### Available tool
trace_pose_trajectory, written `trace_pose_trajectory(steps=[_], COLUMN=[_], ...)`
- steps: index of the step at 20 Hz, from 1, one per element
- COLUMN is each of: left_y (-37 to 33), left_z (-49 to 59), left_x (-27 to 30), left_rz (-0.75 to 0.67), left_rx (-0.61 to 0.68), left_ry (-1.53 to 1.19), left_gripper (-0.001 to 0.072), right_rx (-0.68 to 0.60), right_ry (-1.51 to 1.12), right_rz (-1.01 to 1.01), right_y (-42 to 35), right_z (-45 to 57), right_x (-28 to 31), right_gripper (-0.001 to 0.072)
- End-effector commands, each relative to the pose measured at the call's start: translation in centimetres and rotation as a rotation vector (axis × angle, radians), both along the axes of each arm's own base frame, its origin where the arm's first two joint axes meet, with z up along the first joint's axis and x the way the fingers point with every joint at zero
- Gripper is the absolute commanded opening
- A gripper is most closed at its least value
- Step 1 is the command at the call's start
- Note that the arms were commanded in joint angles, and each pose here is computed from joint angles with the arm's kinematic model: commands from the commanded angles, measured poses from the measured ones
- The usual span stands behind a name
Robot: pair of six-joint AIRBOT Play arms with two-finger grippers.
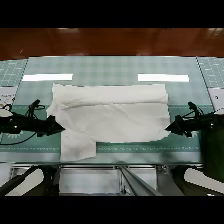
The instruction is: Fold the shirts.
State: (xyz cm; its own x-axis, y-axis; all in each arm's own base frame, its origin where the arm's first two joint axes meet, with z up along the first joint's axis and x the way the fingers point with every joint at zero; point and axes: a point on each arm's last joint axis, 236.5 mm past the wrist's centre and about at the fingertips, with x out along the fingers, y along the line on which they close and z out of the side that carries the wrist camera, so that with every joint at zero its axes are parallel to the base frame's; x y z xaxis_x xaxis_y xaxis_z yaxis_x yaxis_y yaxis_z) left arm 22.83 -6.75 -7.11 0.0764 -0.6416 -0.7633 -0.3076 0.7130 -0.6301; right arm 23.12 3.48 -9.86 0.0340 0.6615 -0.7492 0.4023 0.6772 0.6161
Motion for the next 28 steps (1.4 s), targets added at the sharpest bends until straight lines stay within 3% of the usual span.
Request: trace_pose_trajectory(steps=[1, 7, 14, 28], left_y=[1.3, 2.9, 4.2, 2.3], left_z=[2.1, 2.9, 2.7, 1.4], left_x=[4.0, 10.5, 17.0, 25.7], left_rz=[0.035, 0.121, 0.146, 0.071], left_rx=[0.031, 0.004, -0.021, -0.022], left_ry=[-0.096, -0.166, -0.204, -0.249], left_gripper=[0.0026, 0.0025, 0.0026, 0.0025], right_rx=[-0.008, 0.023, -0.024, -0.019], right_ry=[-0.087, -0.302, -0.354, -0.372], right_rz=[-0.006, -0.122, -0.041, -0.125], right_y=[-0.7, -2.0, -0.2, -1.7], right_z=[1.6, 6.3, 5.4, 2.6], right_x=[2.8, 11.3, 17.4, 23.1], right_gripper=[0.0025, 0.0025, 0.0025, 0.0026])
